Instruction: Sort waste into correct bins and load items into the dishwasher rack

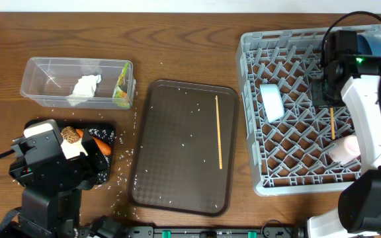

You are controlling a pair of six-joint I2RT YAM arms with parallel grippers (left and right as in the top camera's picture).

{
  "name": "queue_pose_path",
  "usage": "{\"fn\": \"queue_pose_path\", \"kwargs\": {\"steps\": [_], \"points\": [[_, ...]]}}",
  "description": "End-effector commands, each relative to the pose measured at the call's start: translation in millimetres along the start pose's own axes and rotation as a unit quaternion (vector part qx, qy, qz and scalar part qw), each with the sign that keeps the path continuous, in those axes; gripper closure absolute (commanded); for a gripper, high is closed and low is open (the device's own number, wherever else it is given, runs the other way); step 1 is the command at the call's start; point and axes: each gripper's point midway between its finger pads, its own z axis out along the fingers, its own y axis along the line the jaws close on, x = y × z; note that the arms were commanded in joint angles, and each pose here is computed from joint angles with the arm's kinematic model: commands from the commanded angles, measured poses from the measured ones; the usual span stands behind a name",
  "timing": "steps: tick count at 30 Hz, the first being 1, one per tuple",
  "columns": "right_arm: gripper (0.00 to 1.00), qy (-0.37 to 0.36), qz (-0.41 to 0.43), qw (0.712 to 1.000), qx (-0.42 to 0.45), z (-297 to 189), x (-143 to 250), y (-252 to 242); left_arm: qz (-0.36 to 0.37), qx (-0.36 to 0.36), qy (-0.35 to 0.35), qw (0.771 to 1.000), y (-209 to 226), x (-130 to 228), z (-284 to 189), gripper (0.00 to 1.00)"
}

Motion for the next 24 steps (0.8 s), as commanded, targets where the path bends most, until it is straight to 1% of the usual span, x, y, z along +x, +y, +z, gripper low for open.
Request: {"fn": "queue_pose_path", "kwargs": {"steps": [1, 3, 6, 7, 9, 11, 14, 16, 18, 20, 24], "points": [[0.91, -0.015, -0.008, 1.000, -0.010, -12, 0, 4, -0.005, -0.009, -0.003, 1.000, 3, -1, 0, 0.02], [0.82, -0.022, -0.014, 0.999, -0.044, -22, 2, 17, -0.005, -0.009, -0.003, 1.000, 3, -1, 0, 0.02], [0.64, -0.034, -0.017, 0.996, -0.080, -38, 6, 33, -0.005, -0.009, -0.003, 1.000, 3, -1, 0, 0.02], [0.62, -0.041, -0.016, 0.996, -0.081, -45, 7, 36, -0.005, -0.009, -0.003, 1.000, 3, -1, 0, 0.02], [0.61, -0.058, -0.024, 0.993, -0.097, -58, 7, 47, -0.005, -0.009, -0.003, 1.000, 3, -1, 0, 0.02], [0.60, -0.080, -0.045, 0.986, -0.137, -77, 7, 70, -0.005, -0.009, -0.003, 1.000, 3, -1, 0, 0.02], [0.60, -0.110, -0.102, 0.969, -0.195, -107, 15, 118, -0.005, -0.009, -0.003, 1.000, 3, -1, 0, 0.02], [0.59, -0.123, -0.128, 0.962, -0.208, -121, 20, 144, -0.005, -0.009, -0.003, 1.000, 3, -1, 0, 0.02], [0.60, -0.131, -0.132, 0.958, -0.220, -131, 25, 169, -0.005, -0.009, -0.003, 1.000, 3, -1, 0, 0.02], [0.65, -0.133, -0.131, 0.954, -0.236, -137, 29, 194, -0.005, -0.009, -0.003, 1.000, 3, -1, 0, 0.02], [0.65, -0.101, -0.112, 0.960, -0.236, -127, 40, 230, -0.005, -0.009, -0.003, 1.000, 3, -1, 0, 0.02]]}}
